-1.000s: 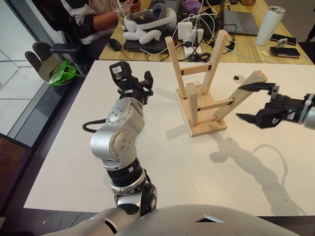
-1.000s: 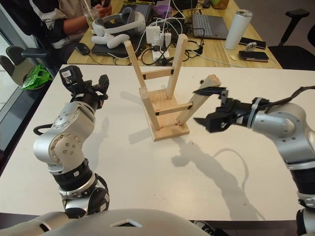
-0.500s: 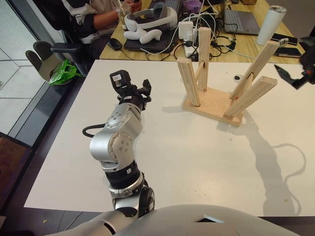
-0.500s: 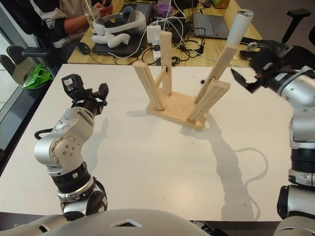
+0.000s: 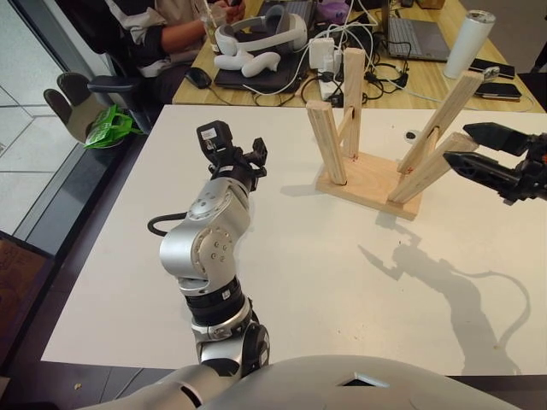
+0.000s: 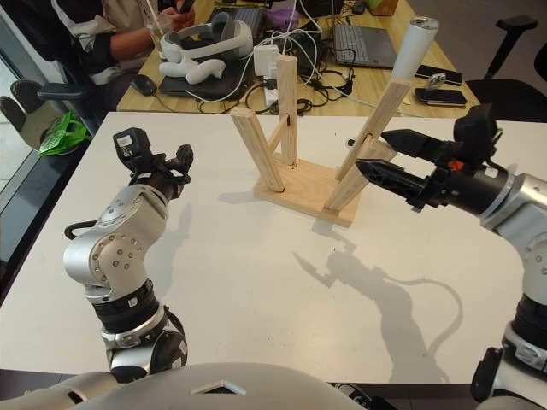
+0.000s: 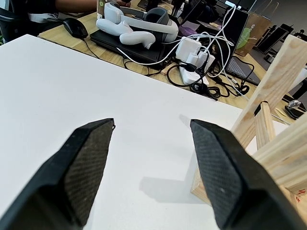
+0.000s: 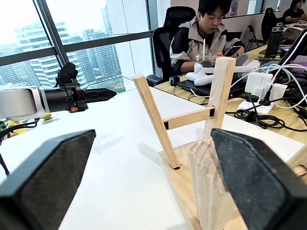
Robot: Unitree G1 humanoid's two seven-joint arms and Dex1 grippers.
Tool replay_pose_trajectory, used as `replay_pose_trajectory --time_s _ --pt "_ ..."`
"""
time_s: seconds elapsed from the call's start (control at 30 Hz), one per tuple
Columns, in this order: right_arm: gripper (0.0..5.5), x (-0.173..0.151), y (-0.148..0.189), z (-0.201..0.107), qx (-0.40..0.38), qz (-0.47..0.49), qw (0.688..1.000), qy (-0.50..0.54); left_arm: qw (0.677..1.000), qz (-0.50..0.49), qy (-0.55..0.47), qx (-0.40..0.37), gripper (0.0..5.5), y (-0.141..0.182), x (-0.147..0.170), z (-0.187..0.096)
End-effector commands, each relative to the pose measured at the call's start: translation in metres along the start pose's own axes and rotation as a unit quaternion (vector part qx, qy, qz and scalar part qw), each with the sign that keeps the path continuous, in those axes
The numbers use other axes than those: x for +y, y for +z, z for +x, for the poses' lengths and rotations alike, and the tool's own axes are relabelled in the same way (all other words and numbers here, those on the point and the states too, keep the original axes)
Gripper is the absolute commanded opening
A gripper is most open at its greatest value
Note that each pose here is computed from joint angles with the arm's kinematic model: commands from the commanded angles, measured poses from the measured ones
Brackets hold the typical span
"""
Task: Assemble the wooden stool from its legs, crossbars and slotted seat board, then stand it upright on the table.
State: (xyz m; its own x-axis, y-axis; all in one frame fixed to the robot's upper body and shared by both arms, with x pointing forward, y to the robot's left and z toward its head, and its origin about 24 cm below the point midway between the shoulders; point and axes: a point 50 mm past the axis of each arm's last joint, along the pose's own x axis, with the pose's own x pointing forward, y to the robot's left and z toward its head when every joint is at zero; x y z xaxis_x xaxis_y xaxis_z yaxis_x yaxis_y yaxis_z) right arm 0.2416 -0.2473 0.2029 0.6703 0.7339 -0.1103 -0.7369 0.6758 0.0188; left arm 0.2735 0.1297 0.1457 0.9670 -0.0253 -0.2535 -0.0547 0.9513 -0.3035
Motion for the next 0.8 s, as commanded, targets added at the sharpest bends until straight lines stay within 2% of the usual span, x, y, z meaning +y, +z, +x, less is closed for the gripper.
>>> replay_pose_trajectory --time_s 0.03,0.2,0.4,0.8 --pt "4.45 -0.006 -0.011 0.010 0.001 -0.035 0.998 -0.053 1.000 -0.005 -0.023 0.010 2.95 -0.004 -0.014 -0.001" --pt "4.45 -0.008 -0.019 0.012 -0.004 -0.041 0.997 -0.068 0.999 0.003 -0.039 0.014 2.95 -0.006 -0.021 0.000" --pt "3.49 -0.004 -0.031 0.016 0.026 -0.029 0.999 -0.037 0.999 0.010 -0.045 0.012 2.95 -0.003 -0.022 0.003" --pt "1.59 0.001 -0.027 0.040 -0.009 0.004 0.999 0.037 0.998 0.025 -0.055 0.004 2.95 0.006 -0.021 0.010"
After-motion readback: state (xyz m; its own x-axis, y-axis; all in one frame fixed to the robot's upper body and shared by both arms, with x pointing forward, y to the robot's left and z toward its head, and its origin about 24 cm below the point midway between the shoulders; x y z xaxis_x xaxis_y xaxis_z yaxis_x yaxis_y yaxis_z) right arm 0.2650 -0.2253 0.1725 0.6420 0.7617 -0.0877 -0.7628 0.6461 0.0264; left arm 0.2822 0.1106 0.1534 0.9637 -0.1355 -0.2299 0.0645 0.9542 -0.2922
